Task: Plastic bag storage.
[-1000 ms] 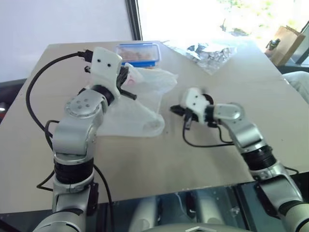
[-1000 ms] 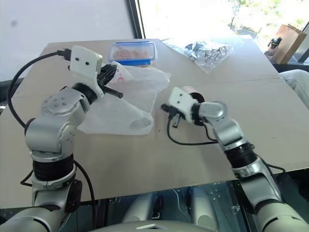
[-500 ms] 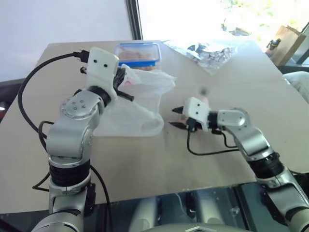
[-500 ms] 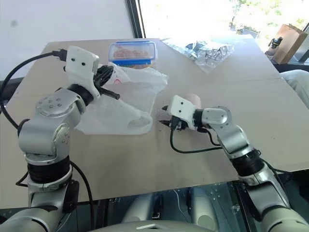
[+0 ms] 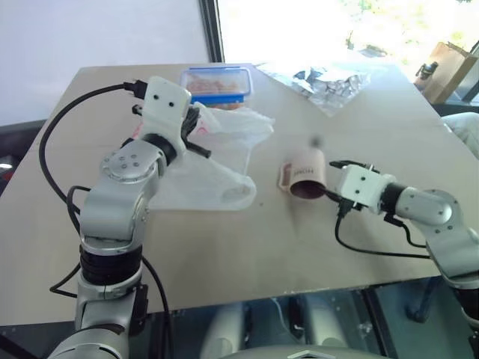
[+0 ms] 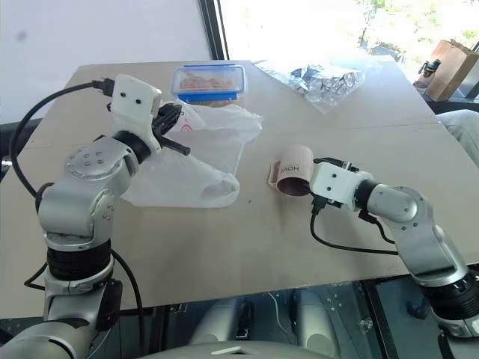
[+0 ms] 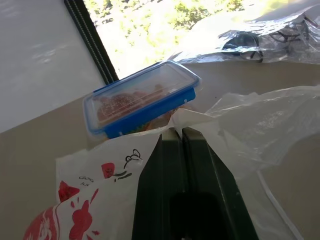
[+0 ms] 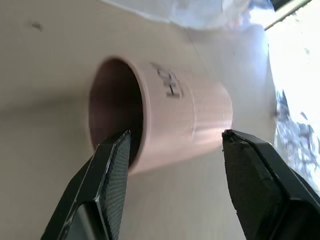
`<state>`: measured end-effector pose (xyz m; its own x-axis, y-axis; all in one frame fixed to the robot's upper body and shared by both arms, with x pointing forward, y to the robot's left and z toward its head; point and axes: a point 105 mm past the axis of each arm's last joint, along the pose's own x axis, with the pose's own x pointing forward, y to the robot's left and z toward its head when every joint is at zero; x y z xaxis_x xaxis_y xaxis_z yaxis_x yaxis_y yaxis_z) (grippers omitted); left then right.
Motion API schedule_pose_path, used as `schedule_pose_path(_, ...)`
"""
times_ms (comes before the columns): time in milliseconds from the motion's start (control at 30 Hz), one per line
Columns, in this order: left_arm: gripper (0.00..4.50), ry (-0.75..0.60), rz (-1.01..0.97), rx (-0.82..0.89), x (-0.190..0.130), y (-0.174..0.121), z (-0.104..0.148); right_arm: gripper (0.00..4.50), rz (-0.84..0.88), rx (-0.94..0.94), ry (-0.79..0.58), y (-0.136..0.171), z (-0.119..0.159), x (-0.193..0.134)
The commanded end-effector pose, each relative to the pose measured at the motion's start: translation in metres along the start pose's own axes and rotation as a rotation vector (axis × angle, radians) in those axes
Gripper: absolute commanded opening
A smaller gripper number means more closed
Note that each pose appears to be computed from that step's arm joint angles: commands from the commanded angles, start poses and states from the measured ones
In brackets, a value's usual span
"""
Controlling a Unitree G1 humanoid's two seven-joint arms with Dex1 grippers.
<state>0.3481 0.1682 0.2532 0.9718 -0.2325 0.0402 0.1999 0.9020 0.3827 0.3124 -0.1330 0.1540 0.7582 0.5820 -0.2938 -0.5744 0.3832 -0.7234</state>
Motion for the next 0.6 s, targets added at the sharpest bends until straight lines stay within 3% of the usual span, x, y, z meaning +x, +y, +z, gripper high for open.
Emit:
schedule_pose_path(33, 0.0, -0.062, 0.022, 0.032, -0.001, 0.006, 0.017, 2.91, -0.056, -0.011, -0.019, -0.001, 0.001, 0.007)
schedule_pose_path(67, 0.0, -0.063, 0.024, 0.035, -0.001, 0.006, 0.017, 2.91, -0.062, -0.008, -0.023, -0.001, 0.001, 0.01)
schedule_pose_path(200, 0.0, -0.066, 0.039, 0.037, -0.003, 0.009, 0.019, 1.82, -0.104, 0.027, -0.04, -0.003, 0.002, 0.021)
schedule_pose_path(300, 0.0, -0.071, 0.044, 0.042, -0.004, 0.009, 0.02, 0.82, -0.125, 0.051, -0.063, -0.008, 0.006, 0.025)
schedule_pose_path(333, 0.0, -0.073, 0.046, 0.042, -0.005, 0.009, 0.021, 0.1, -0.131, 0.058, -0.076, -0.01, 0.009, 0.026)
schedule_pose_path(600, 0.0, -0.134, -0.021, -0.012, -0.011, 0.005, 0.034, 0.04, -0.068, 0.279, -0.297, -0.016, 0.061, 0.046)
